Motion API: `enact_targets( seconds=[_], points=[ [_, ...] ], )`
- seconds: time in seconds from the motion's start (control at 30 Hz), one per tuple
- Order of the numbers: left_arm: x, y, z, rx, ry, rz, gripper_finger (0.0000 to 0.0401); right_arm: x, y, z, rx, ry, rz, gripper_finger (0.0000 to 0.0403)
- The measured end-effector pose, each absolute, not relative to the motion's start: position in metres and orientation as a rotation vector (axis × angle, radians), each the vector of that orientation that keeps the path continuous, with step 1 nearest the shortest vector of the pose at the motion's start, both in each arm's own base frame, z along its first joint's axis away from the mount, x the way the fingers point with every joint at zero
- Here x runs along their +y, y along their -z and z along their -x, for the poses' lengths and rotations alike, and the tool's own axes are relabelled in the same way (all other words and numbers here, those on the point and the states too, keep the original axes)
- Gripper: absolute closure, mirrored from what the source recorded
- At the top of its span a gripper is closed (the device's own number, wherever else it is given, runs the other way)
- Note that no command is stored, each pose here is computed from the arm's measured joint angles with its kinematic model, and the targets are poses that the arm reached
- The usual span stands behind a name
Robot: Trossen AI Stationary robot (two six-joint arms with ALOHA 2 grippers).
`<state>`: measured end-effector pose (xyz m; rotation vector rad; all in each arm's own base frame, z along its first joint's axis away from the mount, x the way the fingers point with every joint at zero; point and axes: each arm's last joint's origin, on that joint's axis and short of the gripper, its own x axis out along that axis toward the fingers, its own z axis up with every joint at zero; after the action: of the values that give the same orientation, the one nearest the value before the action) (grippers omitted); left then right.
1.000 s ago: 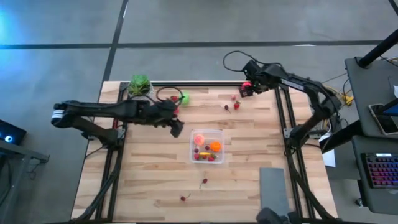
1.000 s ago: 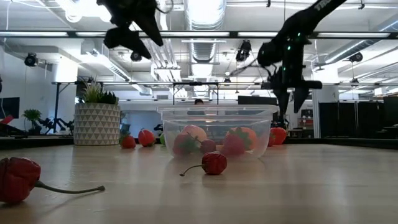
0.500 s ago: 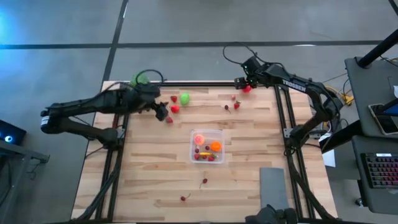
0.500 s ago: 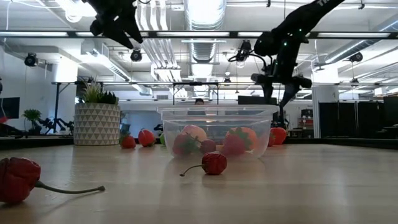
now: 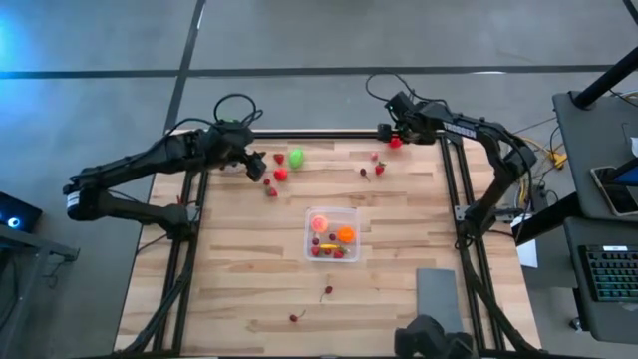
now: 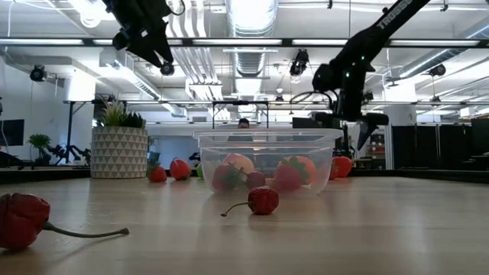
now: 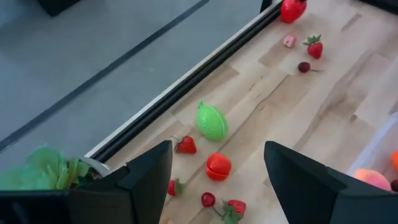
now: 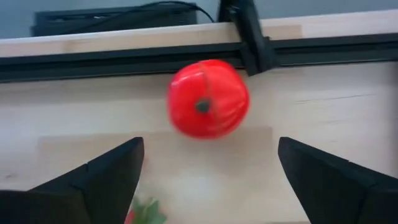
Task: Pick and placing Produce into tupperware
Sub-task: Put the red apple into the transparent container
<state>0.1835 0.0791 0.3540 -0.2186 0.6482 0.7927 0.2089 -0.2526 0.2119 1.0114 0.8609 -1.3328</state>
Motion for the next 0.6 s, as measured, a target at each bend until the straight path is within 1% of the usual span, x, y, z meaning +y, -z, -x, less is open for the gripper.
enact_targets(
  seconds=[0.13, 0.2, 0.6],
  points=[
    [0.080, -0.353, -0.186, 0.644, -0.791, 0.250, 0.0161, -0.264, -0.199, -0.203, 0.893, 1.360, -1.036, 0.0040],
    [0.079, -0.353, -0.186, 0.643, -0.786, 0.260, 0.0161, -0.269, -0.198, -0.202, 0.900, 1.341, -1.046, 0.0040],
    [0.079, -0.353, -0.186, 0.623, -0.802, 0.301, 0.0161, -0.290, -0.179, -0.217, 0.973, 1.294, -1.026, 0.0039]
  ],
)
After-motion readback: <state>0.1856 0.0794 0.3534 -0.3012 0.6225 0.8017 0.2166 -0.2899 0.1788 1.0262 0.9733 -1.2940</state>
